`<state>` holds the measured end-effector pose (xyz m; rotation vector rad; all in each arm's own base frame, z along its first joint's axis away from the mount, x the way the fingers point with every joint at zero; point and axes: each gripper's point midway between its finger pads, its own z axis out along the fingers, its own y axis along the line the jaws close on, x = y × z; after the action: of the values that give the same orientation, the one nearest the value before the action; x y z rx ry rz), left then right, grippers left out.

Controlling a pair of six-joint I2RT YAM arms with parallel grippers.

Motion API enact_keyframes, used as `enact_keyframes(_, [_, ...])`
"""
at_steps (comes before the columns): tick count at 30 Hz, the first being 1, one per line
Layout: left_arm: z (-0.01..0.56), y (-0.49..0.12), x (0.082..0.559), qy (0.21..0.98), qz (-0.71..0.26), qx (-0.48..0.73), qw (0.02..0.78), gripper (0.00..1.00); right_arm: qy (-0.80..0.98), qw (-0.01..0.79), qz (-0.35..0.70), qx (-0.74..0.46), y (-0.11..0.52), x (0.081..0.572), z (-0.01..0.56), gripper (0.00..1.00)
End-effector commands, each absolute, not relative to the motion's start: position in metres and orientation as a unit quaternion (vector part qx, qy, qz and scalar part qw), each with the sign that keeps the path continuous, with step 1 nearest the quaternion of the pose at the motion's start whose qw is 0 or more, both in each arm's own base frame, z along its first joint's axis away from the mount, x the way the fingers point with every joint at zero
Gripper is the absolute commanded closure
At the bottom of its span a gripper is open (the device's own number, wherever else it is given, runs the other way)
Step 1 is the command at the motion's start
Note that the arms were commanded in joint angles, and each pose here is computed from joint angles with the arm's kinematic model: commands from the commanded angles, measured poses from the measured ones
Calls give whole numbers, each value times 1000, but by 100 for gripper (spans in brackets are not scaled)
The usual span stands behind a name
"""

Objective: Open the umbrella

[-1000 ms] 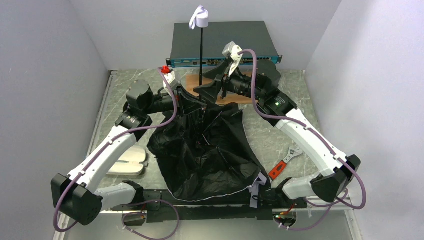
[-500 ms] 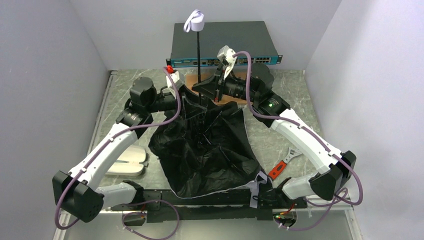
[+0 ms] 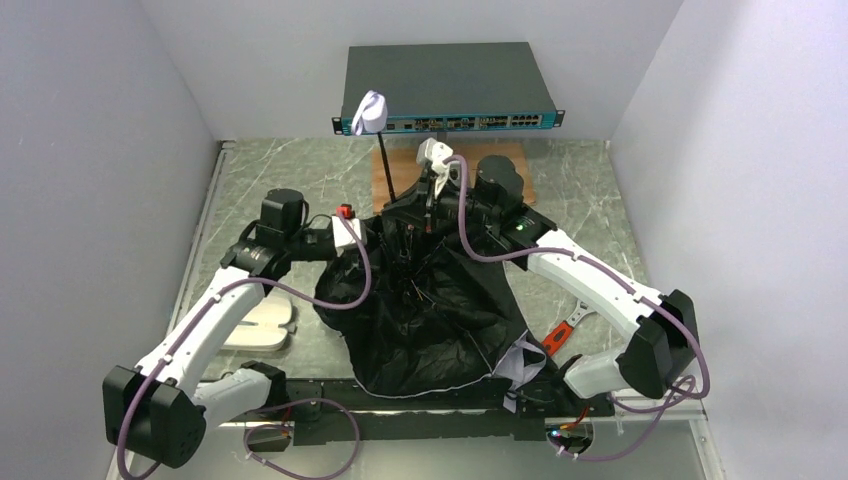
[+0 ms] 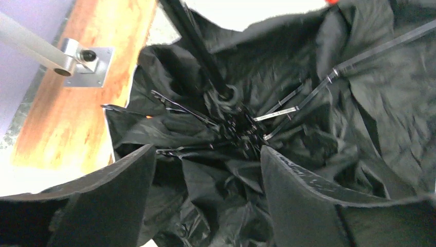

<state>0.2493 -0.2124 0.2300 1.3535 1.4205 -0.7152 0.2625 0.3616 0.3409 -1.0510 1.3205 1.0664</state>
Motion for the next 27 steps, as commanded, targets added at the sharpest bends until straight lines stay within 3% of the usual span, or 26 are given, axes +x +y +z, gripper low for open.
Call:
enact_keyframes(1, [224, -211, 255, 510, -241, 637, 524, 33, 431, 606, 428, -513, 372, 249, 374, 100])
enact_keyframes(7, [210, -216, 273, 469, -205, 656, 555, 53, 408, 608, 426, -531, 383, 242, 375, 100])
enact_keyframes(13, [181, -219, 299, 464, -166, 684, 538, 63, 410, 606, 437, -523, 386, 238, 386, 100])
enact_keyframes(17, [146, -193, 319, 496, -136, 693, 505, 69, 407, 618, 428, -518, 379, 236, 404, 100])
enact_keyframes(27, [98, -101, 352, 608, -108, 659, 429, 70, 425, 628, 404, -512, 358, 250, 417, 100])
